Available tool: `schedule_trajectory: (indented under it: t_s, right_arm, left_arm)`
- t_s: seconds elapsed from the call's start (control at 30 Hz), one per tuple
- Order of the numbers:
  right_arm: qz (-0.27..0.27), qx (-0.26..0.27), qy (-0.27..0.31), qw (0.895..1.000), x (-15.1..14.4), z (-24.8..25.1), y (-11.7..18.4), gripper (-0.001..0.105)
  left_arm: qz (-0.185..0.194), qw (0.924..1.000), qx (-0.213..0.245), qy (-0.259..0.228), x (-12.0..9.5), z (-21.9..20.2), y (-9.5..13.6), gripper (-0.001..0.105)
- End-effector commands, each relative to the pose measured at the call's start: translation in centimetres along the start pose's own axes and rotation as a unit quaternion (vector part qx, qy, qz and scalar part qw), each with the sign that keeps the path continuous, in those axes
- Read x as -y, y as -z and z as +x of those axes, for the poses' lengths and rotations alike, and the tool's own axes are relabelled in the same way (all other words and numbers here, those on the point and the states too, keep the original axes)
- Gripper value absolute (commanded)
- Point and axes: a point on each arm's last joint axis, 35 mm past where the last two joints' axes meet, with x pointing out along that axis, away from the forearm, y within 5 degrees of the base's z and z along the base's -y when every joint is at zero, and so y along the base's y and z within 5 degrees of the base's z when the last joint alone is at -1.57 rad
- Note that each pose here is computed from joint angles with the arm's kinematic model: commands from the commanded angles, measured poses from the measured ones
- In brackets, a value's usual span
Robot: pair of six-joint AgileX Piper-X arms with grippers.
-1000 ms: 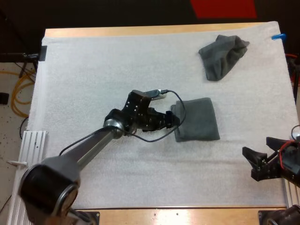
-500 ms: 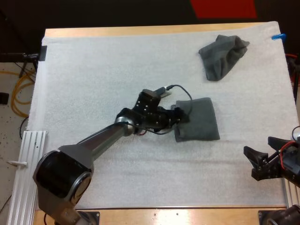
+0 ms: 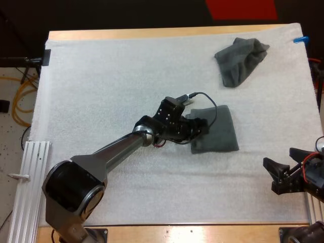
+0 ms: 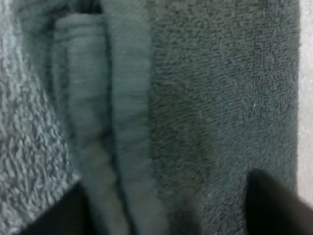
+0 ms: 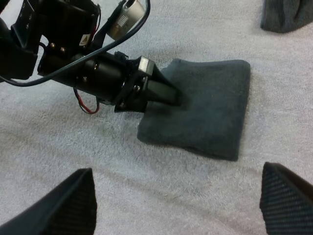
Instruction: Pick towel from pile fold and stack
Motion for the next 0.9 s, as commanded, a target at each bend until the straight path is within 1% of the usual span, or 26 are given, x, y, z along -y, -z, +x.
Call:
schedule_trajectory:
  t_s: [0.0,0.03,0.1,0.13,0.2,0.23,0.27,0.3,0.33,0.4,0.43,0.5,0.53,0.57,0.6,0.63,0.67,0.7,0.73,0.8,0.87]
  right_arm:
    - [0.001,0.002,0.0,1.0,0.0,-0.1,0.0,0.067]
    - [0.001,0.002,0.0,1.0,0.0,-0.1,0.0,0.067]
    - [0.001,0.002,0.0,1.0,0.0,-0.1,0.0,0.067]
    - [0.001,0.002,0.0,1.0,0.0,-0.1,0.0,0.067]
    - [0.001,0.0,-0.001,1.0,0.0,0.2,0.0,0.067]
    - [0.001,0.001,-0.002,1.0,0.0,0.3,0.0,0.067]
    - [0.001,0.002,-0.007,1.0,0.0,0.6,0.2,0.067]
    - [0.004,0.003,-0.025,1.0,-0.1,0.9,0.3,0.067]
    - [0.007,0.003,-0.032,0.999,-0.1,1.1,0.4,0.067]
    - [0.035,0.01,-0.081,0.996,-0.4,1.8,0.5,0.067]
    - [0.045,0.016,-0.102,0.994,-0.5,2.0,0.5,0.067]
    - [0.068,0.03,-0.156,0.985,-0.8,2.8,0.5,0.067]
    - [0.073,0.035,-0.163,0.983,-0.8,3.1,0.5,0.067]
    - [0.091,0.042,-0.179,0.979,-0.9,3.7,0.6,0.067]
    - [0.105,0.047,-0.189,0.975,-0.9,4.2,0.6,0.067]
    - [0.113,0.045,-0.191,0.974,-0.8,4.6,0.7,0.067]
    - [0.118,0.048,-0.195,0.972,-0.8,5.1,0.7,0.067]
    - [0.119,0.051,-0.198,0.972,-0.8,5.4,0.7,0.067]
    - [0.119,0.053,-0.198,0.972,-0.8,5.6,0.6,0.067]
    - [0.119,0.053,-0.198,0.972,-0.7,6.3,0.4,0.067]
    - [0.119,0.052,-0.198,0.972,-0.6,6.9,0.1,0.067]
  left_arm:
    - [0.009,0.9999,-0.009,0.004,0.2,0.2,0.1,0.03]
    - [0.012,0.9999,-0.011,0.006,0.2,0.2,0.2,0.026]
    - [0.035,0.9987,-0.031,0.019,0.3,0.1,0.3,0.003]
    - [0.047,0.998,-0.036,0.024,0.4,0.1,0.4,0.0]
    - [0.073,0.9964,-0.039,0.019,0.6,-0.4,0.5,0.0]
    - [0.08,0.996,-0.037,0.017,0.6,-0.6,0.6,0.0]
    - [0.092,0.9954,-0.028,0.007,0.6,-1.2,0.4,0.0]
    - [0.106,0.9942,-0.021,-0.002,0.5,-1.9,0.1,0.0]
    - [0.107,0.994,-0.021,-0.007,0.3,-2.2,0.0,0.0]
    - [0.133,0.9906,-0.018,-0.024,-0.3,-3.9,-0.8,0.0]
    - [0.136,0.9899,-0.022,-0.033,-0.6,-4.5,-1.0,0.0]
    - [0.151,0.9862,-0.031,-0.06,-2.1,-6.5,-1.8,0.0]
    - [0.159,0.9844,-0.033,-0.069,-2.3,-7.0,-2.0,0.0]
    - [0.164,0.9809,-0.038,-0.098,-3.3,-8.0,-2.2,0.0]
    - [0.174,0.9742,-0.043,-0.137,-4.3,-9.1,-2.4,0.0]
    - [0.173,0.9714,-0.047,-0.155,-4.9,-9.5,-2.5,0.0]
    - [0.183,0.9614,-0.05,-0.2,-5.9,-10.5,-2.7,0.0]
    - [0.189,0.9526,-0.051,-0.233,-6.6,-11.3,-2.9,0.0]
    - [0.197,0.9459,-0.051,-0.253,-7.0,-11.8,-3.0,0.0]
    - [0.197,0.9335,-0.05,-0.296,-8.4,-13.3,-3.7,0.0]
    - [0.188,0.9298,-0.042,-0.313,-9.6,-14.4,-4.5,0.0]
